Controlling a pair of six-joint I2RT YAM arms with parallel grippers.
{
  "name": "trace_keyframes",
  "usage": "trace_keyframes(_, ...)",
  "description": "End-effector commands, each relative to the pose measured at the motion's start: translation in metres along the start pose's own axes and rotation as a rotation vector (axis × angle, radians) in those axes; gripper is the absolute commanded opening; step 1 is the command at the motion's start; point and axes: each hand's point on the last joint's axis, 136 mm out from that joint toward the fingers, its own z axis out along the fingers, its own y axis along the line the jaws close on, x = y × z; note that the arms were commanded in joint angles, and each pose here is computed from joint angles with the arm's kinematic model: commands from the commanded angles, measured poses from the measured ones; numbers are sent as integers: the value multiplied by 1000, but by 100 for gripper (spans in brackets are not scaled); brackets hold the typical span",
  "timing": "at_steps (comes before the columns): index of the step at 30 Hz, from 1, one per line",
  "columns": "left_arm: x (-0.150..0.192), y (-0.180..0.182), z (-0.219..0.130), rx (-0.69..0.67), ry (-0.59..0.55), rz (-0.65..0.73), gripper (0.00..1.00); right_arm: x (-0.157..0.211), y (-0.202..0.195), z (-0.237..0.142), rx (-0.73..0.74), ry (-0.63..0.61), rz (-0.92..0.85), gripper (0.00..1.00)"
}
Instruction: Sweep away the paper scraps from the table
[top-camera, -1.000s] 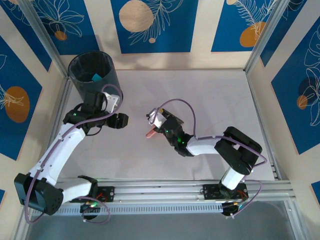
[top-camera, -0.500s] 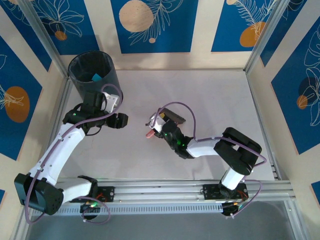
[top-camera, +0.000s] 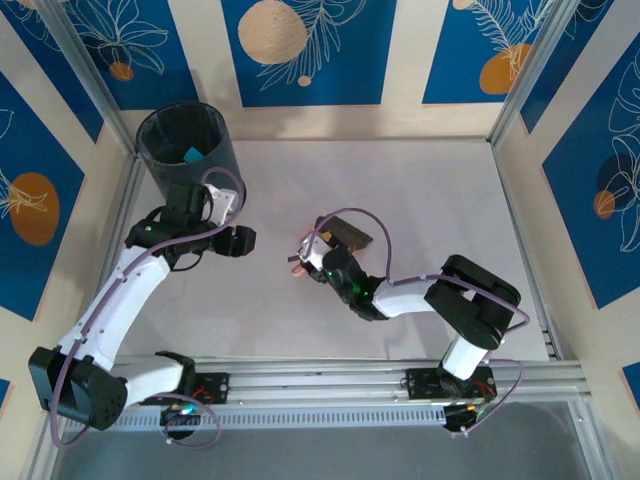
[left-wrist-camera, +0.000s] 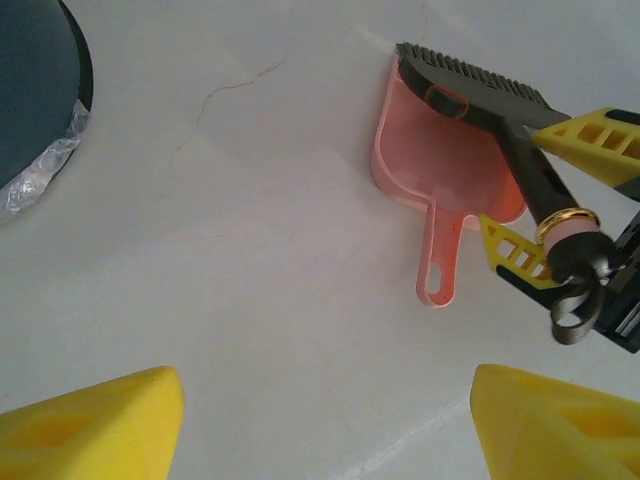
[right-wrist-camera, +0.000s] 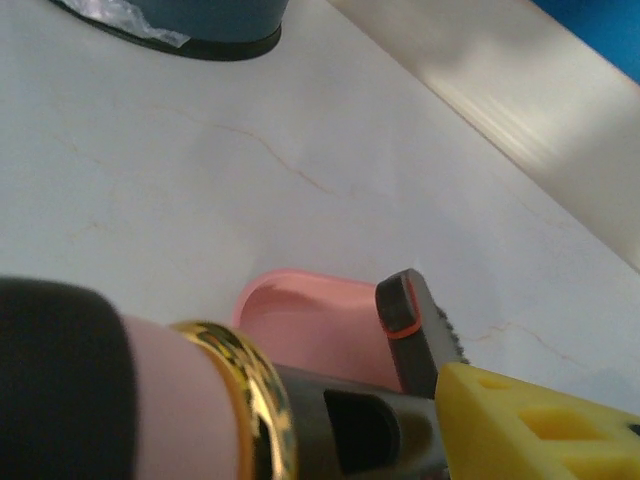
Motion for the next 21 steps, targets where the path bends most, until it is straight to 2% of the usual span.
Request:
trace_keyframes(1, 3, 1, 0, 17, 5, 0, 76, 8, 7, 0, -13, 11, 30, 63)
trace_keyframes(6, 4, 1, 0, 20, 6, -1, 76, 11, 9, 0, -17, 16, 35, 67)
trace_keyframes(12, 4, 1, 1, 19, 7, -2, 77, 14, 11, -4, -29, 8, 25, 78)
trace_keyframes(21, 5, 0, 1, 26, 13, -4, 78, 13, 17, -14, -94, 9, 18, 80)
